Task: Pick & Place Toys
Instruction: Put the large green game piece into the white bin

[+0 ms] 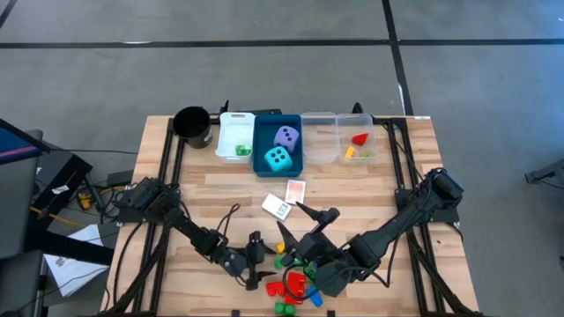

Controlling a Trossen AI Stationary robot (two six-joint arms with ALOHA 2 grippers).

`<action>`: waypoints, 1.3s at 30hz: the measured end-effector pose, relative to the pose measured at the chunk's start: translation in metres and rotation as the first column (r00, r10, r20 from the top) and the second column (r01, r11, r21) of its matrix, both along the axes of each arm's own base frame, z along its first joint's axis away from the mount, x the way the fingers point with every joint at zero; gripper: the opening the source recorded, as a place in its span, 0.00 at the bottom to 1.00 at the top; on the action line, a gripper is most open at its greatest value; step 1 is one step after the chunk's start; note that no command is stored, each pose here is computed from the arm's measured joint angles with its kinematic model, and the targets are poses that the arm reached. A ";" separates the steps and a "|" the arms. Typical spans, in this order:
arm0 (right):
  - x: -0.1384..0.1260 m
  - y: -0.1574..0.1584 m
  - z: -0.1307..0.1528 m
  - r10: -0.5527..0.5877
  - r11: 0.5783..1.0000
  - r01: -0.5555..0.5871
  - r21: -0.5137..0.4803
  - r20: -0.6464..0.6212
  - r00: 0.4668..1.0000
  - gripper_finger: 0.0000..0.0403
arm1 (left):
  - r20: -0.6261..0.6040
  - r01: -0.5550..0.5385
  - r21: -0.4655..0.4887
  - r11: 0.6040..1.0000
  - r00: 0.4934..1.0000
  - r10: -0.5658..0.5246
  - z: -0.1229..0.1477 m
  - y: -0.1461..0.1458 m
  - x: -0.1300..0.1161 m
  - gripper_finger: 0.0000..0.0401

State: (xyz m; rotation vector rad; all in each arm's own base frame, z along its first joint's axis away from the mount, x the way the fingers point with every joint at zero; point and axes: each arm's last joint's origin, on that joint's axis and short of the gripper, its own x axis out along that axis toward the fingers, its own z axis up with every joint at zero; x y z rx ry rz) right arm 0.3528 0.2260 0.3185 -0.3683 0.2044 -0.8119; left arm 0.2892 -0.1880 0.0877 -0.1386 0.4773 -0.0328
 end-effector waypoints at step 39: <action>0.001 -0.002 0.000 -0.005 1.000 0.005 0.002 0.003 1.000 0.81 | -0.015 -0.012 0.094 0.996 1.000 0.014 -0.025 -0.015 0.017 0.40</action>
